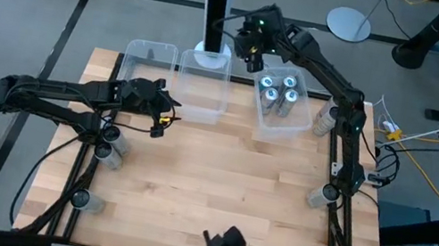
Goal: Sort soda cans
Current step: Put the top center white-pink soda can into the top center transparent bin
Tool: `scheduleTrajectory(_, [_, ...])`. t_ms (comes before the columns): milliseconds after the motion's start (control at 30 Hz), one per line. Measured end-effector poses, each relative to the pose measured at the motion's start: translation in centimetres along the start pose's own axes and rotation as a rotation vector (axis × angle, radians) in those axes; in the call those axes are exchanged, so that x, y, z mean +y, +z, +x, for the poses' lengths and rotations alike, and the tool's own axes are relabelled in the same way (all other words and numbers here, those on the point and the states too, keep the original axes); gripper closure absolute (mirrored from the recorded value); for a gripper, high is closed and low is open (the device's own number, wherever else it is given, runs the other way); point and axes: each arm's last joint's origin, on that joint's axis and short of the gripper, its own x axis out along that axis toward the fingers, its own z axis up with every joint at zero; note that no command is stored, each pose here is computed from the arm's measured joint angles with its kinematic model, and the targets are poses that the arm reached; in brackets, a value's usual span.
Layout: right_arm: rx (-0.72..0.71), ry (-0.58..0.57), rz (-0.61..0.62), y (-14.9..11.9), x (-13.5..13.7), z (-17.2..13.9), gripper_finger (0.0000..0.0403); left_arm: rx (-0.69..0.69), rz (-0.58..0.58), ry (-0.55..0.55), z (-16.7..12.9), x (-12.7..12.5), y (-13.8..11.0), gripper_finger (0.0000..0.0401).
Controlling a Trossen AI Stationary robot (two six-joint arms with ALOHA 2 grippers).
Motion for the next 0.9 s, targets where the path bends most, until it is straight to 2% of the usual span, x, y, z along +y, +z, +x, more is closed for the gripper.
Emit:
scheduleTrajectory(367, [-0.171,0.047,-0.047,2.6,1.2,0.5,0.0139,0.000,-0.007,0.000,0.0,0.0,0.0,0.0201])
scheduleTrajectory(900, [-0.129,0.220,-0.048,1.6,5.6,9.3,0.0139,0.001,-0.018,-0.001,0.0,0.0,0.0,0.0201])
